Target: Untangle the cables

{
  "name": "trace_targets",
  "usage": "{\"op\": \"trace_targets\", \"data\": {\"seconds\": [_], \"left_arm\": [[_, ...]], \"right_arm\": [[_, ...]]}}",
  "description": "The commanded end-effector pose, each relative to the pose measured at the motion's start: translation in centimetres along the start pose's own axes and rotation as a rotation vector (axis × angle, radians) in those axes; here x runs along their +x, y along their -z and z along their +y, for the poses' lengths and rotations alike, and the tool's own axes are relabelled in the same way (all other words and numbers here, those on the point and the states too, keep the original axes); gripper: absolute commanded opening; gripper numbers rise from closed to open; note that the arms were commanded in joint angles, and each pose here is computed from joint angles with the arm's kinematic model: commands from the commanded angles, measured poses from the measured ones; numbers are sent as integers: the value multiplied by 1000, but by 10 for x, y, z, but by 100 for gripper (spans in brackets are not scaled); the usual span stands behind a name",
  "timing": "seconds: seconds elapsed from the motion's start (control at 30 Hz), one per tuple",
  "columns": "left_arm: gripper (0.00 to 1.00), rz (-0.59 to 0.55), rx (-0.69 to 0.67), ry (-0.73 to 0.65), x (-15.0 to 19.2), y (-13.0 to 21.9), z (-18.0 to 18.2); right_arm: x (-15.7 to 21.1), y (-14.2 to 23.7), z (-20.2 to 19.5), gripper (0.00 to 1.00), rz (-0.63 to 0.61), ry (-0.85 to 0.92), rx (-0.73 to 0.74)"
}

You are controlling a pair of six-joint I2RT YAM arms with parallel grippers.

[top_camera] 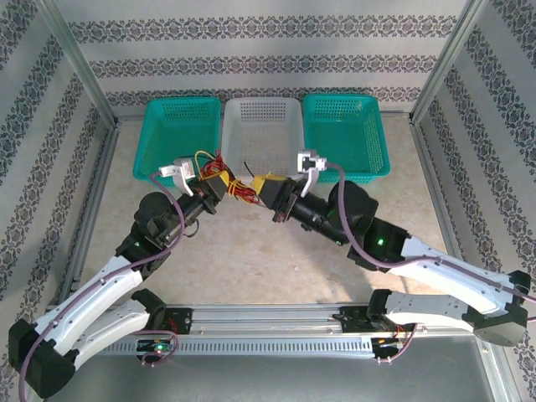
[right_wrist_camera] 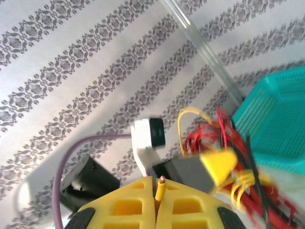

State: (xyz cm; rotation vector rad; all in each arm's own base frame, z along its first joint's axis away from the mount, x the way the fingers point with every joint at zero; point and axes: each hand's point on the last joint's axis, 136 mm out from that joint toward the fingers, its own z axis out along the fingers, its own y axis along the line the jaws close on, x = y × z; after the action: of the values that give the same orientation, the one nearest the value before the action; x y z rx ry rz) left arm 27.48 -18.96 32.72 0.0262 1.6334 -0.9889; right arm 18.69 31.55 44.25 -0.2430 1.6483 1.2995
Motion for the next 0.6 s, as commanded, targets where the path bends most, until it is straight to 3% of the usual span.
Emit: {"op": "trace_targets", "data": {"seconds": [0.0, 0.13, 0.3, 0.47, 0.57], "left_arm": [[0, 191, -23, -57, 48, 9, 13], [0, 241, 177, -25, 53, 20, -23], [0, 257, 618, 66, 30, 44, -107], [0, 282, 809, 76, -2, 60, -154], [0, 181, 852, 56, -34, 68, -172]], "right_arm": [[-36, 2, 12, 0, 4, 208, 81], [-79, -2, -4, 0, -7, 270, 215], [-113, -5, -40, 0, -15, 186, 257], [-102, -18, -88, 0, 58, 48, 262], [-78, -21, -121, 0, 85, -1, 313]]}}
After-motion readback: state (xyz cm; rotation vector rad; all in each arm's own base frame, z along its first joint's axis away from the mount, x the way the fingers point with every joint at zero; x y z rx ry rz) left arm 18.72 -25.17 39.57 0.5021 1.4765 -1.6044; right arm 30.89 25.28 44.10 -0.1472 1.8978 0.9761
